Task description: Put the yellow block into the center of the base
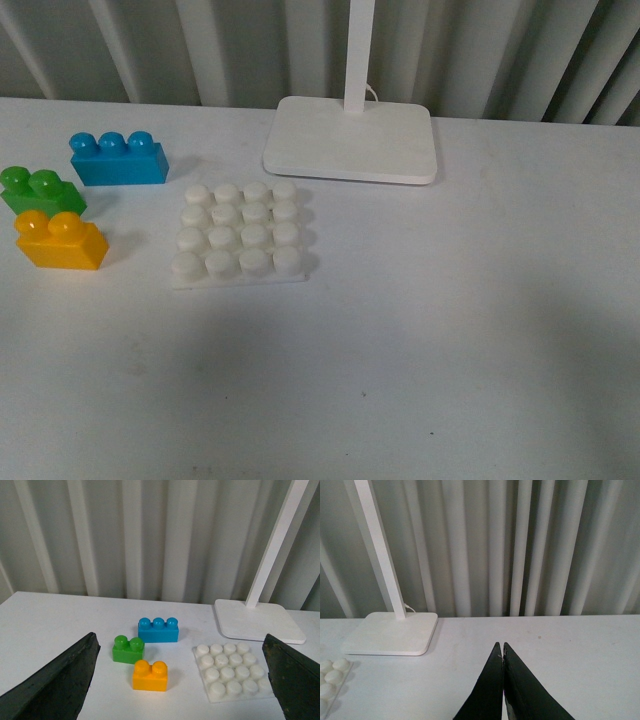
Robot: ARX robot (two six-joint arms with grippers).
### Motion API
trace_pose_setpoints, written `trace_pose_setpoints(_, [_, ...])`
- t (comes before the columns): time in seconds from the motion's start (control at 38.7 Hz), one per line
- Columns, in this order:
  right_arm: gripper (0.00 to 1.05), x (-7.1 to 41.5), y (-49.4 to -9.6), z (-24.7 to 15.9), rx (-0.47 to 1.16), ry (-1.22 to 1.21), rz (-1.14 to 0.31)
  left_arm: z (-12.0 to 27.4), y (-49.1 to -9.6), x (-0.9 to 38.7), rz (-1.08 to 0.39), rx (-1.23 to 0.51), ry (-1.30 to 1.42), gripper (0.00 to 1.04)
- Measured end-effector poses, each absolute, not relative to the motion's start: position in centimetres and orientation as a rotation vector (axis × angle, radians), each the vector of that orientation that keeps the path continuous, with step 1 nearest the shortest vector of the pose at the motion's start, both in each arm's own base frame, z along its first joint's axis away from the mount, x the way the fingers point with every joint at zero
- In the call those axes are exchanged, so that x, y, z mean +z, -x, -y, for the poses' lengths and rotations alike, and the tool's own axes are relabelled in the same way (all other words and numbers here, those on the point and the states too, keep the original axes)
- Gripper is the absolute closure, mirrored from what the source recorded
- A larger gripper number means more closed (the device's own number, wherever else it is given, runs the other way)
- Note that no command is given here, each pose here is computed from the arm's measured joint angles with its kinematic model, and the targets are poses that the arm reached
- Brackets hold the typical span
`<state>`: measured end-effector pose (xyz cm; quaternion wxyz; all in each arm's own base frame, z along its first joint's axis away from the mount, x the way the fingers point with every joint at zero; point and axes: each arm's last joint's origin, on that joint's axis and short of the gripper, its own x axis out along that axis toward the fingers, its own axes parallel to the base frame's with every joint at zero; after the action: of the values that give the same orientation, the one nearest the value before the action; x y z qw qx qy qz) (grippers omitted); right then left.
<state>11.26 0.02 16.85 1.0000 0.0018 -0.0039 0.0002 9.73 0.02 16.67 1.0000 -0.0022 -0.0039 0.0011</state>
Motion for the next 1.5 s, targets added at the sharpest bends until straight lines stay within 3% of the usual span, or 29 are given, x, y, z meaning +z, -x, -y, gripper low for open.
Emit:
trace_pose_setpoints(0.62, [1.04, 16.5, -9.8, 0.0, 0.001, -0.003, 0.003, 0.0, -9.7, 16.7, 0.007, 0.002, 0.004, 0.06])
trace_pose_setpoints(0.75, [0.73, 16.5, -9.8, 0.0, 0.002, -0.002, 0.004, 0.0, -9.7, 16.7, 0.007, 0.002, 0.004, 0.06])
trace_pose_setpoints(0.88, [0.50, 16.5, -9.8, 0.0, 0.004, -0.002, 0.004, 0.3, -10.6, 15.7, -0.254, -0.154, 0.125, 0.06])
trace_pose_setpoints(1.06, [0.09, 16.5, -9.8, 0.0, 0.003, -0.002, 0.003, 1.3, -15.0, 13.5, -0.330, -0.223, 0.121, 0.06])
trace_pose_setpoints(1.29, [0.09, 16.5, -9.8, 0.0, 0.003, -0.002, 0.003, 2.3, -21.2, 9.7, -0.415, -0.247, 0.075, 0.06])
trace_pose_setpoints(1.5, [0.09, 16.5, -9.8, 0.0, 0.003, -0.002, 0.003, 2.5, -24.4, 7.1, -0.483, -0.249, 0.038, 0.06])
